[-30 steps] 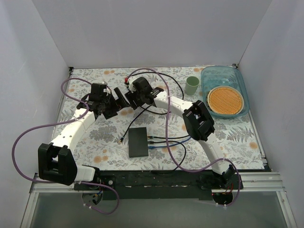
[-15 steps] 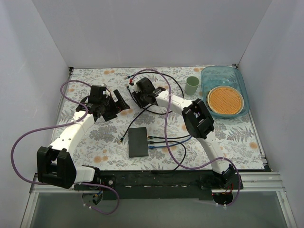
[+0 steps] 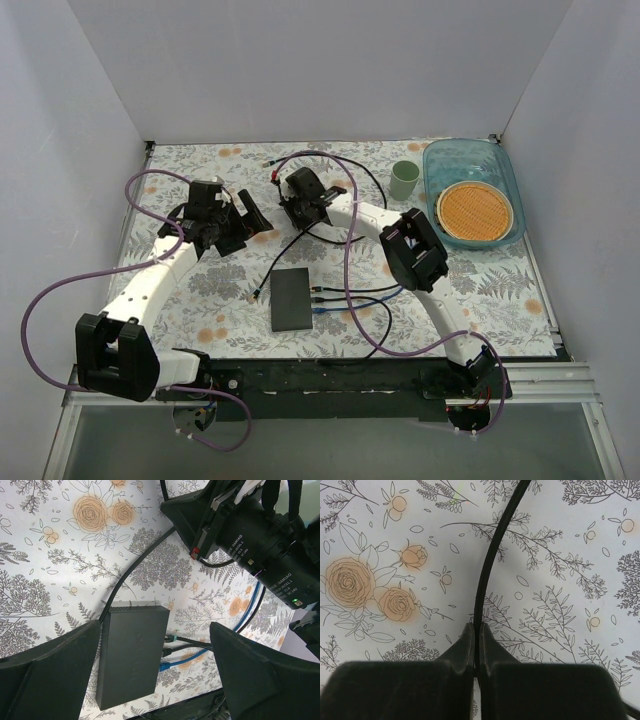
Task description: Insert the plug into the switch port
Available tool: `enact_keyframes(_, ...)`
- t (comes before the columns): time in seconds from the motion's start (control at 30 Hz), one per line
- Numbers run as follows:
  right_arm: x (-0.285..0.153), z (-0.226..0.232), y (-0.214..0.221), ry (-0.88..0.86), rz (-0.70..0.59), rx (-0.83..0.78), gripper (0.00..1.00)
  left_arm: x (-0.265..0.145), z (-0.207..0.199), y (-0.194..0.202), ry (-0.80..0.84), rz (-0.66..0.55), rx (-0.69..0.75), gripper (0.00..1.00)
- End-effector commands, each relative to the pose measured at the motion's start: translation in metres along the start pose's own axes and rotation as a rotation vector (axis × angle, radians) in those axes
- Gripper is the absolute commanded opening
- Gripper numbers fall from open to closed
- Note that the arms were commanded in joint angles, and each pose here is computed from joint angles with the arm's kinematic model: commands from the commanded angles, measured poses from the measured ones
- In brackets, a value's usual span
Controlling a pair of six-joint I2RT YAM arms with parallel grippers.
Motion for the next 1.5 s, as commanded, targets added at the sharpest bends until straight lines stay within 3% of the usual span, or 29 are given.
enact_keyframes(0.0, -0.014, 0.001, -0.004, -0.022, -0.021, -0.017, 0.01, -0.009, -0.002, 0.001, 0.032, -0.018, 0.001, 0.91)
enact_keyframes(0.13, -0.064, 0.005, -0.024, -0.058, -0.118, -0.052, 0.01, -0.004, -0.001, 0.003, 0.047, -0.001, -0.012, 0.91)
enact_keyframes(0.33, -0.135, 0.014, -0.02, -0.128, -0.183, -0.092, 0.01, 0.003, -0.001, 0.005, 0.072, 0.02, -0.022, 0.91)
enact_keyframes(0.63, -0.194, 0.044, 0.082, -0.357, -0.039, -0.108, 0.01, 0.009, 0.005, 0.01, 0.072, 0.031, -0.031, 0.91)
enact_keyframes(0.7, -0.197, 0.051, 0.113, -0.387, 0.038, -0.102, 0.01, 0.011, 0.007, 0.012, 0.068, 0.043, -0.038, 0.91)
enact_keyframes(0.87, -0.218, 0.055, 0.149, -0.381, 0.082, -0.115, 0.01, 0.013, 0.012, 0.018, 0.068, 0.067, -0.066, 0.91)
enact_keyframes(0.93, -0.222, 0.052, 0.154, -0.352, 0.094, -0.119, 0.11, 0.013, 0.016, 0.026, 0.079, 0.089, -0.088, 0.9)
enact_keyframes(0.97, -0.222, 0.052, 0.154, -0.346, 0.088, -0.116, 0.3, 0.014, 0.017, 0.028, 0.087, 0.09, -0.089, 0.89)
enact_keyframes(1.07, -0.221, 0.052, 0.143, -0.336, 0.047, -0.108, 0.52, 0.018, 0.025, 0.036, 0.084, 0.115, -0.112, 0.89)
enact_keyframes(1.17, -0.214, 0.052, 0.124, -0.337, 0.007, -0.103, 0.57, 0.023, 0.029, 0.042, 0.086, 0.141, -0.124, 0.88)
enact_keyframes(1.47, -0.167, 0.048, 0.084, -0.295, -0.021, -0.051, 0.57, 0.042, 0.03, 0.045, 0.125, 0.197, -0.125, 0.86)
Point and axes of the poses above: each gripper's point midway between its finger pads, its own x axis out along the fingers, its own z axis along the line the jaws close on, y = z × x, the point moved 8 cm from there along -x, back along the fingers, and after that the axes turned 5 degrees about -x, right-handed, at the moved point
